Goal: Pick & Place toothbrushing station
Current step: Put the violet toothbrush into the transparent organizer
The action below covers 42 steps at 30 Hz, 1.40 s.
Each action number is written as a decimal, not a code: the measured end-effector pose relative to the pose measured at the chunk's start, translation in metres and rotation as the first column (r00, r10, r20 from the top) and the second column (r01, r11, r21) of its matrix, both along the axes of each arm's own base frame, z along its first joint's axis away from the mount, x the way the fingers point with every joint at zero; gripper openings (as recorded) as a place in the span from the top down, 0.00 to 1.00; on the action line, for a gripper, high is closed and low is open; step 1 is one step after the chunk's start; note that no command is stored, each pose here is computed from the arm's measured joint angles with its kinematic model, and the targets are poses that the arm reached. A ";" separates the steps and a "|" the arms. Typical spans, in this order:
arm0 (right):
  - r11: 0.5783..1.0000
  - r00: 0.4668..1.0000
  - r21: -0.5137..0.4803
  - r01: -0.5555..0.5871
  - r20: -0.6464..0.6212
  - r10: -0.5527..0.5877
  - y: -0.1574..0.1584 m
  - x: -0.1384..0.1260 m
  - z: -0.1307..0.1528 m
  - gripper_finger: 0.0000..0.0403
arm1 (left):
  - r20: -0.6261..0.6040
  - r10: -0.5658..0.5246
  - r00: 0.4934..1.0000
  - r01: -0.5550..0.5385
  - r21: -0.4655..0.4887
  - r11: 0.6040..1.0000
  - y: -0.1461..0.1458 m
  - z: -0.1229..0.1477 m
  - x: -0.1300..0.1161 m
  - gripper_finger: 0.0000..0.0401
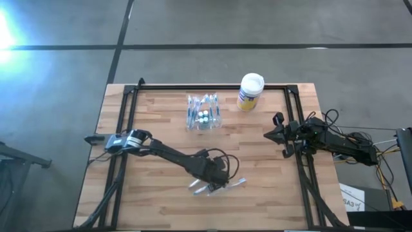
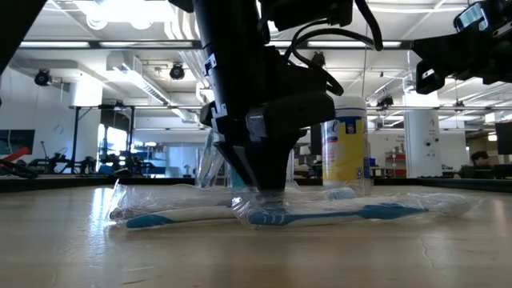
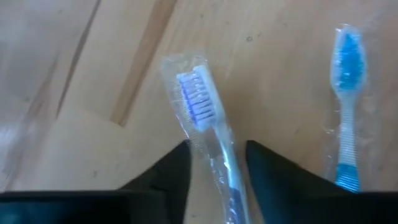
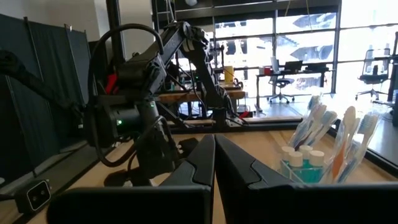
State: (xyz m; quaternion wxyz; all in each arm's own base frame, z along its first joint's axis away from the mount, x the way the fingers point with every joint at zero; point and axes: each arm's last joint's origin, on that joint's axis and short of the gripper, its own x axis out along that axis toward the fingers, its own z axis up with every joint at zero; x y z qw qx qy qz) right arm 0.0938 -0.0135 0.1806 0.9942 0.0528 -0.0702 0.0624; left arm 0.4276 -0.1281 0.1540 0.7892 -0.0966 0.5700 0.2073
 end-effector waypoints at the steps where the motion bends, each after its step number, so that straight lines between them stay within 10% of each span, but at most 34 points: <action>1: 1.000 1.000 0.000 0.000 0.000 0.000 0.000 0.000 0.000 0.98 | 0.000 -0.010 1.000 0.010 -0.003 1.000 -0.001 0.000 0.000 0.65; 8: 1.000 1.000 -0.004 0.000 -0.003 0.000 0.000 0.000 0.000 0.98 | 0.009 -0.051 0.999 0.051 -0.015 0.999 -0.002 -0.001 0.002 0.97; 17: 1.000 1.000 -0.018 0.003 -0.003 -0.003 0.000 0.000 -0.001 0.98 | 0.009 -0.091 0.996 0.090 0.042 0.995 -0.003 0.014 -0.006 0.99; 28: 1.000 1.000 -0.019 0.003 -0.013 -0.003 0.000 0.000 -0.001 0.98 | 0.259 -0.124 0.958 0.059 0.246 0.967 -0.011 0.111 -0.075 1.00; 42: 1.000 1.000 -0.023 0.004 -0.010 -0.004 0.000 0.000 -0.001 0.98 | 0.737 -0.259 0.624 0.041 0.300 0.953 0.020 0.115 -0.223 1.00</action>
